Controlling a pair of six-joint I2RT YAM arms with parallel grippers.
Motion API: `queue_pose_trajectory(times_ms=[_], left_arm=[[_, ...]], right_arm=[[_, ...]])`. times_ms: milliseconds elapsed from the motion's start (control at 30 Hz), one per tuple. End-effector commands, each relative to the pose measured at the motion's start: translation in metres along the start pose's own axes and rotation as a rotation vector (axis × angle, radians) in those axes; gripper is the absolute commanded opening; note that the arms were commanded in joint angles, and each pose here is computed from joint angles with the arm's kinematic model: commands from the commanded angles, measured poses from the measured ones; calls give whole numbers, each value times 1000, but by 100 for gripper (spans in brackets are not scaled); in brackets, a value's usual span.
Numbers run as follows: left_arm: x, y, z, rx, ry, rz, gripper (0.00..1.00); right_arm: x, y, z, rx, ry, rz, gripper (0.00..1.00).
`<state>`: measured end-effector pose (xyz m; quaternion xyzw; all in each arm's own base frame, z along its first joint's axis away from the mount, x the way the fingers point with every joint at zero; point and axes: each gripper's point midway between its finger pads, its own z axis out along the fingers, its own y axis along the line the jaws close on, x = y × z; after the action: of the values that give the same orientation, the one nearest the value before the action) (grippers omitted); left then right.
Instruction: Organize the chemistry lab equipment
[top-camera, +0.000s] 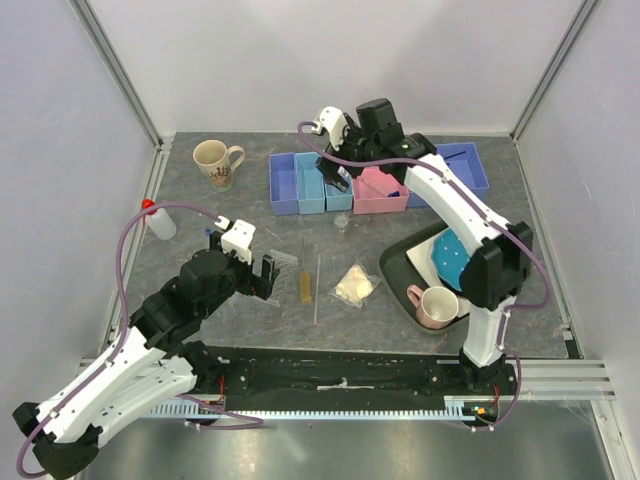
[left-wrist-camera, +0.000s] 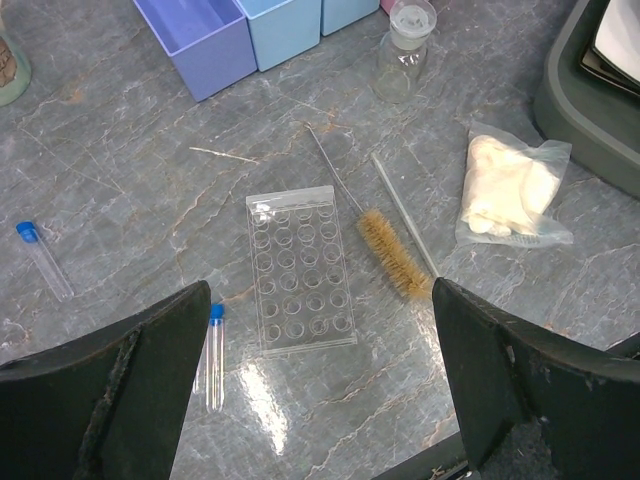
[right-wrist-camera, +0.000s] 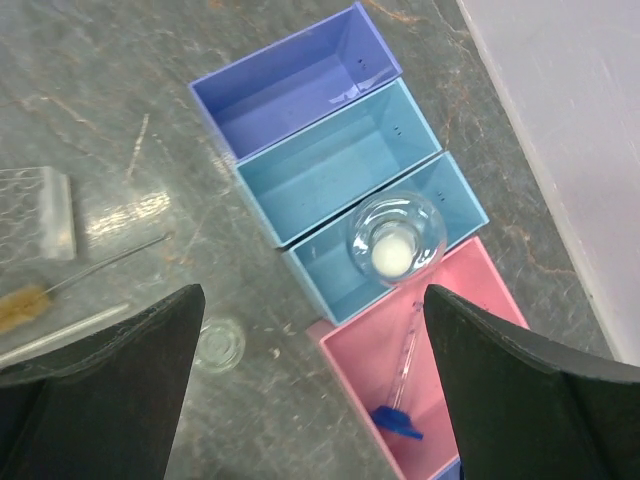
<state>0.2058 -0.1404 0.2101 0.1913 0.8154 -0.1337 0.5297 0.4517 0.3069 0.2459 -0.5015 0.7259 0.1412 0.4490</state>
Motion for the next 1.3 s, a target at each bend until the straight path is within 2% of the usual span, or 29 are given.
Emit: queue_pose_trajectory(times_ms=[0,267,567,700,1267], left_arm=[[-14,-3,-1,21,-59,6,98],[-17,-2,-7,23,-81,-9,98],[-14,-1,-3,9,-63,0,98],[-12,0,0,2,-50,7,98],[-10,2,3,-11,-37,12,98]], right_arm=[[-24,15,-28,-9,-102,50,98],[11,-19,-1,90,17,33,99],[54,-46,62,97,153,-164,98],[55,-59,75,124,161,-196,98],[84,-57,115,100,198,-208,98]])
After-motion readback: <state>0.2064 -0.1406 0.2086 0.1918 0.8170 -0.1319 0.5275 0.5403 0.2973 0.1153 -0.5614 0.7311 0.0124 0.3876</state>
